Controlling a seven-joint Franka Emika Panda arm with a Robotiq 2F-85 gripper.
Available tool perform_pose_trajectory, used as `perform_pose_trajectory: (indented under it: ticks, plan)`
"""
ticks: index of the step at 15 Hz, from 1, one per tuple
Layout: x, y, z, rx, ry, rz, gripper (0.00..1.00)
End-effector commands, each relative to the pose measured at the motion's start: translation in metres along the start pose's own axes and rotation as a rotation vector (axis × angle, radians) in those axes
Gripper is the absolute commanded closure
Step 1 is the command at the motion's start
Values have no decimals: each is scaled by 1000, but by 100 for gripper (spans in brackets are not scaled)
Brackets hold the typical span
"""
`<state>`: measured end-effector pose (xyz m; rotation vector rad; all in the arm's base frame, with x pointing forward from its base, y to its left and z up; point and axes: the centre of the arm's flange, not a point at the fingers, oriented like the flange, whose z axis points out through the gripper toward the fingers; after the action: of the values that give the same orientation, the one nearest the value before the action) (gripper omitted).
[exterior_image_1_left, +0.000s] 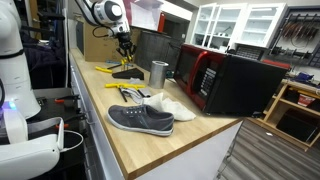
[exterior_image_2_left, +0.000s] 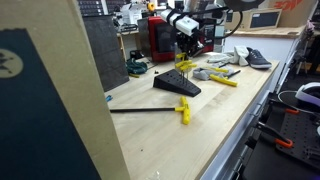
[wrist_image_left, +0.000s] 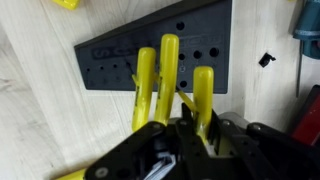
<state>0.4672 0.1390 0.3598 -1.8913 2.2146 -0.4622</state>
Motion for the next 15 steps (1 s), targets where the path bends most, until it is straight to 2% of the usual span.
perform_pose_trajectory:
  ticks: [1,15]
  plan:
    - [-16,-1,7,48,-35,91,96]
    - [-21,-1,11,26,-36,102,96]
